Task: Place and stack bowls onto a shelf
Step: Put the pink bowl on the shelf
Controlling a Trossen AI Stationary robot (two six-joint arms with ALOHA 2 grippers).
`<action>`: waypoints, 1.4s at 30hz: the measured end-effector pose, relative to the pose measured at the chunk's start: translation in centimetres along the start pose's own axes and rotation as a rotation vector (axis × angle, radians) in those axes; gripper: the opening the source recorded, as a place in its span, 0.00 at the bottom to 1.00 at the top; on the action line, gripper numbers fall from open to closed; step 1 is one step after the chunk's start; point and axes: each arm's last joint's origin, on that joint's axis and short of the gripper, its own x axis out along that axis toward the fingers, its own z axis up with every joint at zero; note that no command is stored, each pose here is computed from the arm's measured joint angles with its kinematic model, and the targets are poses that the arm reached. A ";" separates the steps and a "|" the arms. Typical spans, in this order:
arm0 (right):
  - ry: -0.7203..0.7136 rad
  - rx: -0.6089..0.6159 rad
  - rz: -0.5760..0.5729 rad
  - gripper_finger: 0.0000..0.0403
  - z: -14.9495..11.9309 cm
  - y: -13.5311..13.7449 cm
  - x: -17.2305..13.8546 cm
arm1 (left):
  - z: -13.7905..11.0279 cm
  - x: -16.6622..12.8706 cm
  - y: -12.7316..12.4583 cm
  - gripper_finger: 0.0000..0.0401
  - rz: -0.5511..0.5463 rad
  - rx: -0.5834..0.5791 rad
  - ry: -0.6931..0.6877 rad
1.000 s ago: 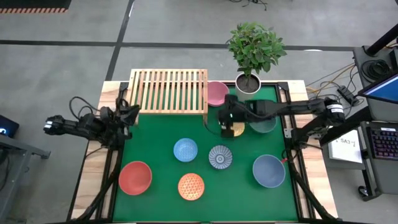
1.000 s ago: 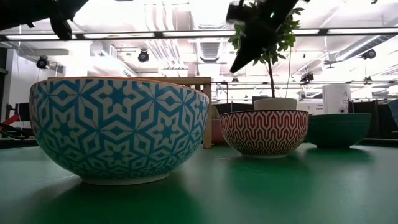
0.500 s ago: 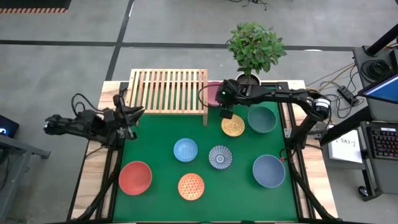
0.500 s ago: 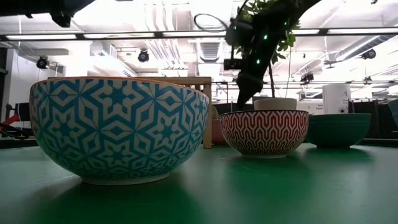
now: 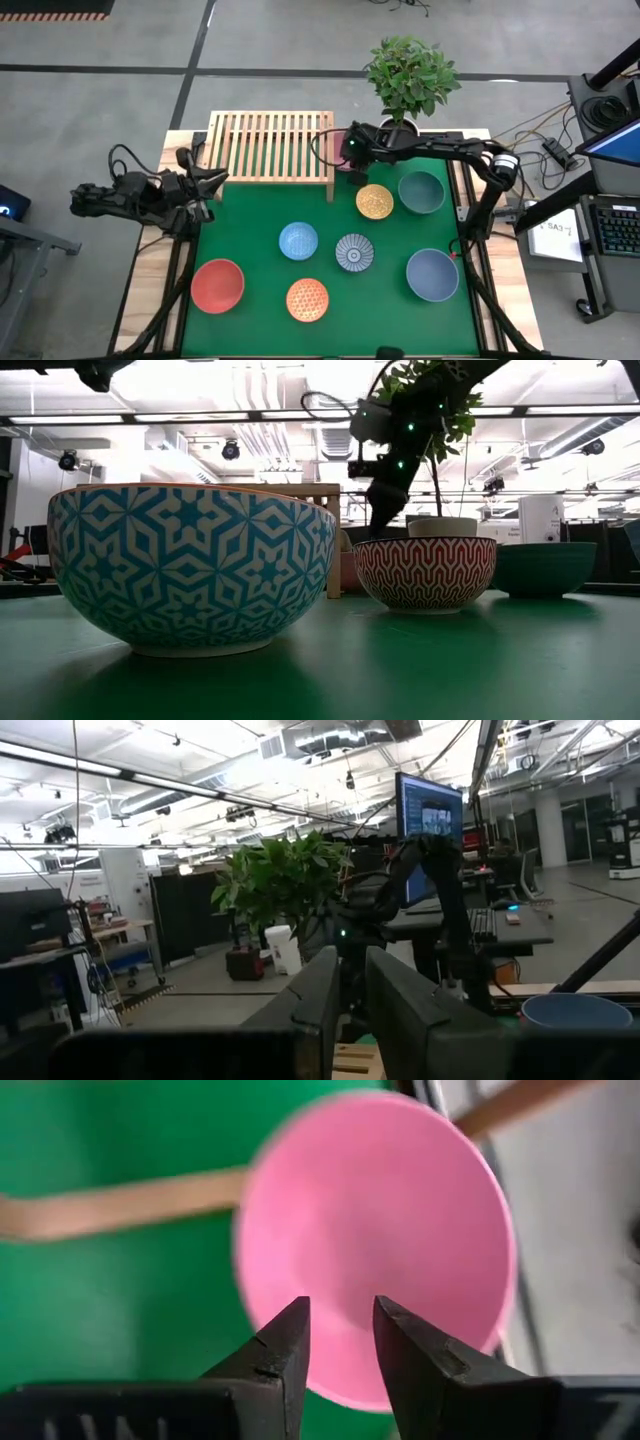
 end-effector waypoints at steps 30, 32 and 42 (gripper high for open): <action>0.034 -0.132 0.168 0.04 -1.2 0.4 3.7 | 0.0 0.0 0.0 0.09 0.000 0.025 0.000; 0.028 -0.132 0.164 0.03 -1.2 0.3 3.3 | 0.0 0.0 0.0 0.09 0.000 0.025 0.000; -0.019 -0.067 0.163 0.02 -0.8 0.5 -2.4 | 0.0 0.0 0.0 0.09 0.000 0.024 -0.002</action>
